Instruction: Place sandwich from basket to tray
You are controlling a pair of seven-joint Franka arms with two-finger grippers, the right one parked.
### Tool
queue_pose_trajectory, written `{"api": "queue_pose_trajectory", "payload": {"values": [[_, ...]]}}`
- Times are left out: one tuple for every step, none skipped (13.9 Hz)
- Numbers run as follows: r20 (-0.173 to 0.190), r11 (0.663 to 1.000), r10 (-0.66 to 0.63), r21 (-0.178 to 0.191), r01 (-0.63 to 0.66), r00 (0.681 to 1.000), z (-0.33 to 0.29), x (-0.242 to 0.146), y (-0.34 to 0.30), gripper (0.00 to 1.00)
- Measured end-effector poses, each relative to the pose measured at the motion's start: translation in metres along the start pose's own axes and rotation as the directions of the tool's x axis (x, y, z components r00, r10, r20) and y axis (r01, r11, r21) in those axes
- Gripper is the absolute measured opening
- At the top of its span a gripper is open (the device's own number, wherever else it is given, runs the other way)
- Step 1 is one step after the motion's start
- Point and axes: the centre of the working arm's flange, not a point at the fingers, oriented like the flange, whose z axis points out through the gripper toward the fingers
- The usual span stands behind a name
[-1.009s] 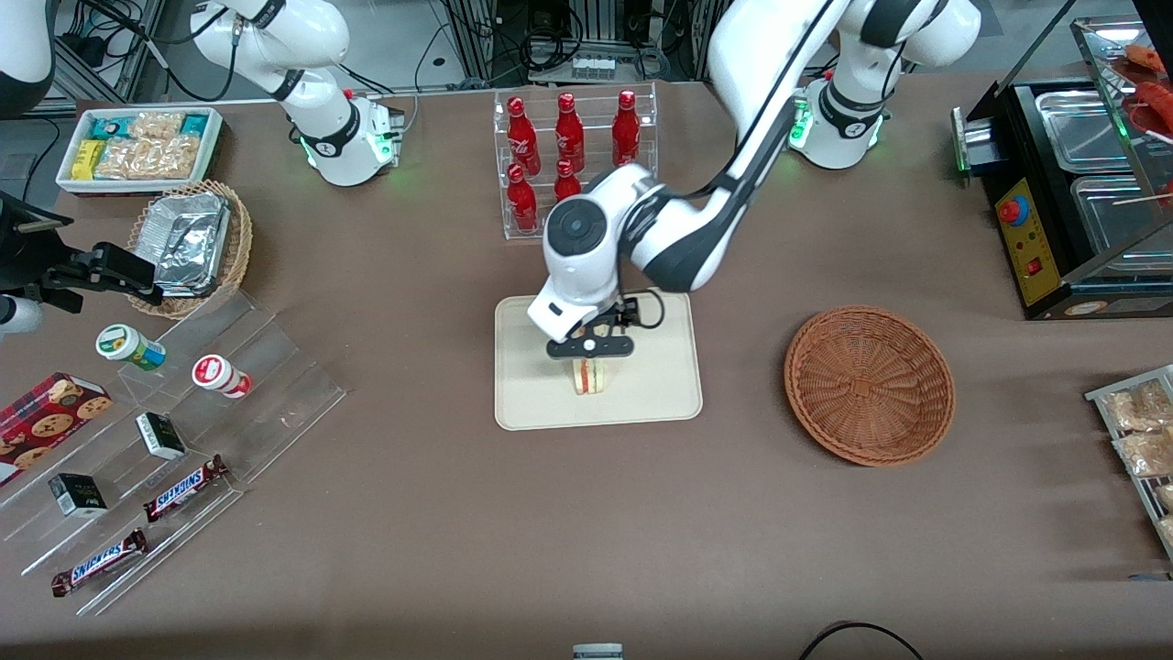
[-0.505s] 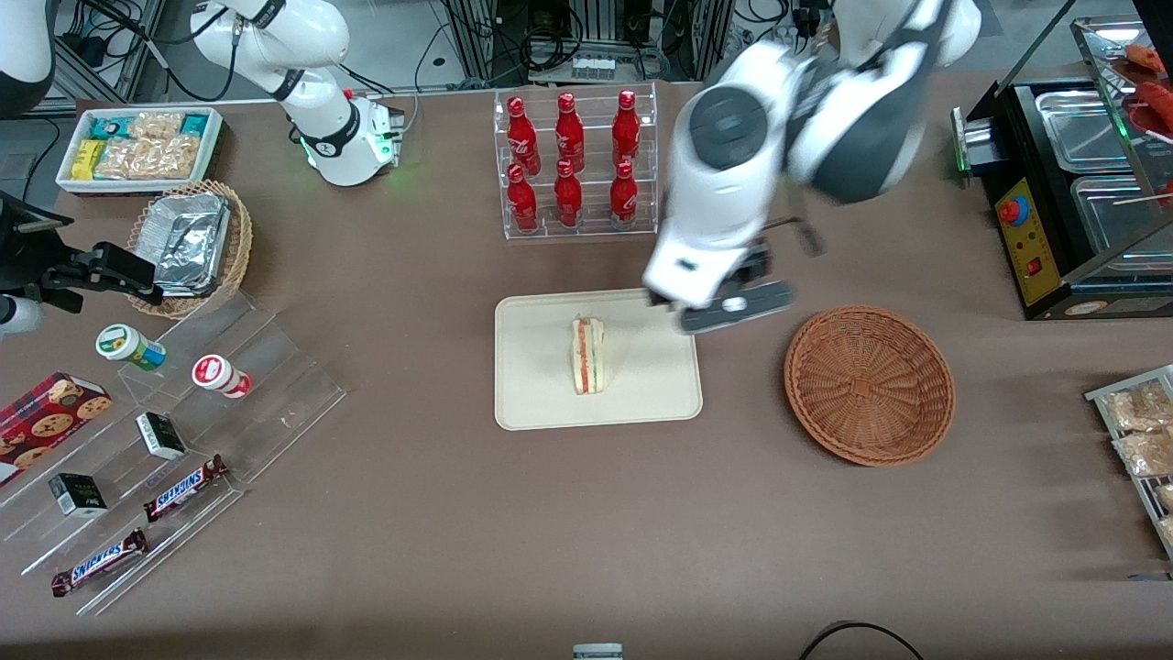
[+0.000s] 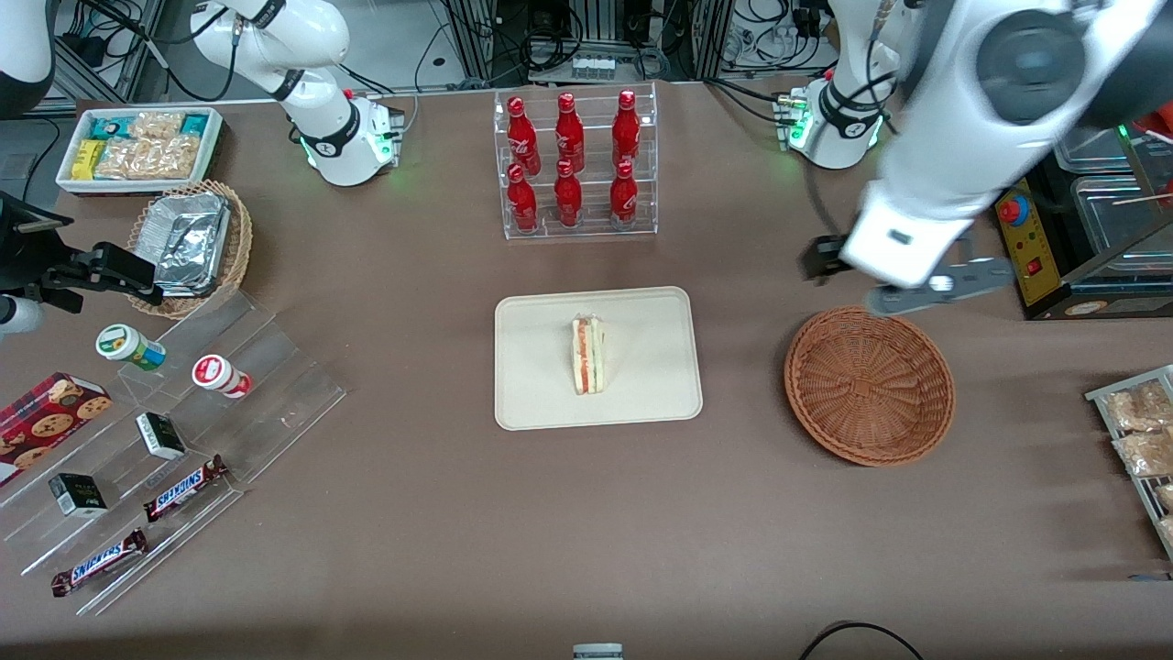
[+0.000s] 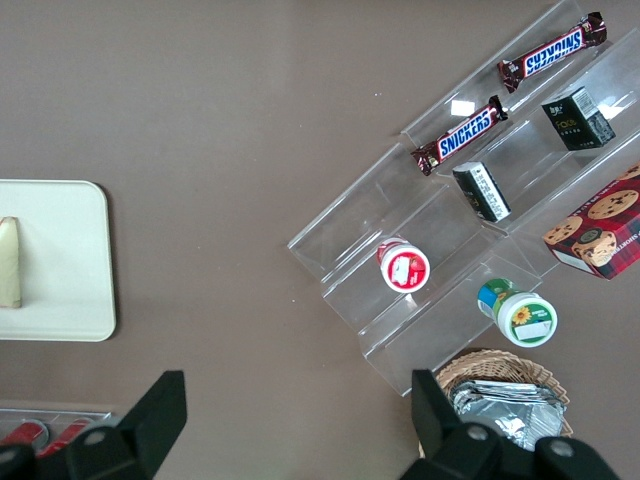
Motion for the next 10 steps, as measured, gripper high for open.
{"api": "queue_pose_trajectory", "payload": {"values": [[0.007, 1.000, 0.019, -0.008, -0.019, 1.000, -0.006, 0.006, -0.030, 1.00], [0.007, 1.000, 0.025, -0.019, -0.025, 1.000, -0.012, 0.011, -0.058, 1.00], [0.003, 0.999, 0.024, -0.031, -0.024, 1.000, -0.017, 0.016, -0.084, 1.00], [-0.001, 0.999, 0.028, -0.041, -0.028, 1.000, -0.020, 0.019, -0.103, 1.00], [-0.002, 0.998, 0.036, -0.047, -0.036, 0.999, -0.021, 0.021, -0.118, 1.00], [-0.003, 0.998, 0.042, -0.048, -0.043, 0.999, -0.021, 0.023, -0.129, 1.00], [-0.003, 0.997, 0.052, -0.049, -0.053, 0.999, -0.020, 0.025, -0.137, 1.00], [-0.003, 0.997, 0.063, -0.050, -0.063, 0.998, -0.020, 0.027, -0.143, 1.00], [-0.002, 0.997, 0.057, -0.050, -0.057, 0.998, -0.019, 0.028, -0.149, 1.00], [0.002, 0.998, 0.037, -0.056, -0.036, 0.999, -0.017, 0.032, -0.164, 1.00]]}}
